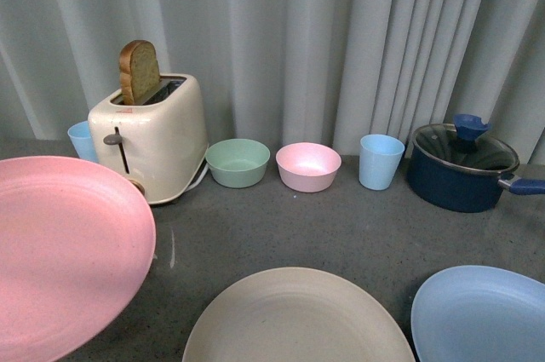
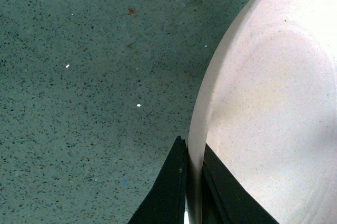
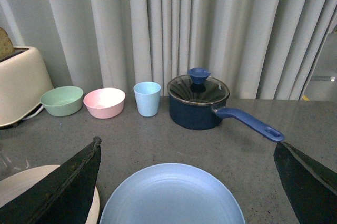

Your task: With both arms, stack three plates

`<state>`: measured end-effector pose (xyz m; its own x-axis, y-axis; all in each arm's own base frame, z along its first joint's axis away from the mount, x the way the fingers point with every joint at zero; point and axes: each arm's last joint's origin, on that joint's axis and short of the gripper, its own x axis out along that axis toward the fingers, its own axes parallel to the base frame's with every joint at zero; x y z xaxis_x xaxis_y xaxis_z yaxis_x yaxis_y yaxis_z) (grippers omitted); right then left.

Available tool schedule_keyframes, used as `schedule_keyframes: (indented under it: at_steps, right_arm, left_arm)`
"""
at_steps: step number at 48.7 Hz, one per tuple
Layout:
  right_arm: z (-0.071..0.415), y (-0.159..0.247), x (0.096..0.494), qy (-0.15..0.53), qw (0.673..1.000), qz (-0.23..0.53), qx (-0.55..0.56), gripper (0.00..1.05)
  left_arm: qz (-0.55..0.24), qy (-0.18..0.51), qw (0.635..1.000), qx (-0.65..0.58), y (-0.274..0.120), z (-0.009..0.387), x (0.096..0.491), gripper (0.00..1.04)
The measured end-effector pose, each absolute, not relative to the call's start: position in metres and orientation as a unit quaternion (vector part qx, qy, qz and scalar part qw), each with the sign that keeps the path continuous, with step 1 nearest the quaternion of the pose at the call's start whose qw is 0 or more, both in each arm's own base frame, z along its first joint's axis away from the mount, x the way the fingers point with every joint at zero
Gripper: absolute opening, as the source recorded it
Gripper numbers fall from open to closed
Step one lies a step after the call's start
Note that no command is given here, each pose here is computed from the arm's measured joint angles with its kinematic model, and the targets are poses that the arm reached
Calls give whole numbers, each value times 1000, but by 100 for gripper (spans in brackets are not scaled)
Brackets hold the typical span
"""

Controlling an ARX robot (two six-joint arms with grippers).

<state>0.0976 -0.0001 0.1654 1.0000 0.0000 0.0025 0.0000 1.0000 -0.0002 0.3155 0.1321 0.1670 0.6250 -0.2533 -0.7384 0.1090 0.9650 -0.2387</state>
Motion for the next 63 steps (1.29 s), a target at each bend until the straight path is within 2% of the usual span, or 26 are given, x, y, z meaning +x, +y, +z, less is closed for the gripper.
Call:
schedule_keyframes:
  at_steps: [6,19,30,50,63]
  right_arm:
    - [165,0,98,-1,1000,0,0,97]
    - [165,0,98,-1,1000,0,0,97]
    - [165,0,98,-1,1000,0,0,97]
    - [165,0,98,-1,1000,0,0,97]
    - [165,0,98,-1,1000,0,0,97]
  left_arm:
    - [-127,420,894,-90,101,172,314,4]
    - [-212,434,872,-78,2,161,316,4]
    - [-246,442,860,-72,-51,154,317,4]
    - [-213,494,840,-66,-87,115,320,4]
    - [-209,497,840,-67,-101,110,325,4]
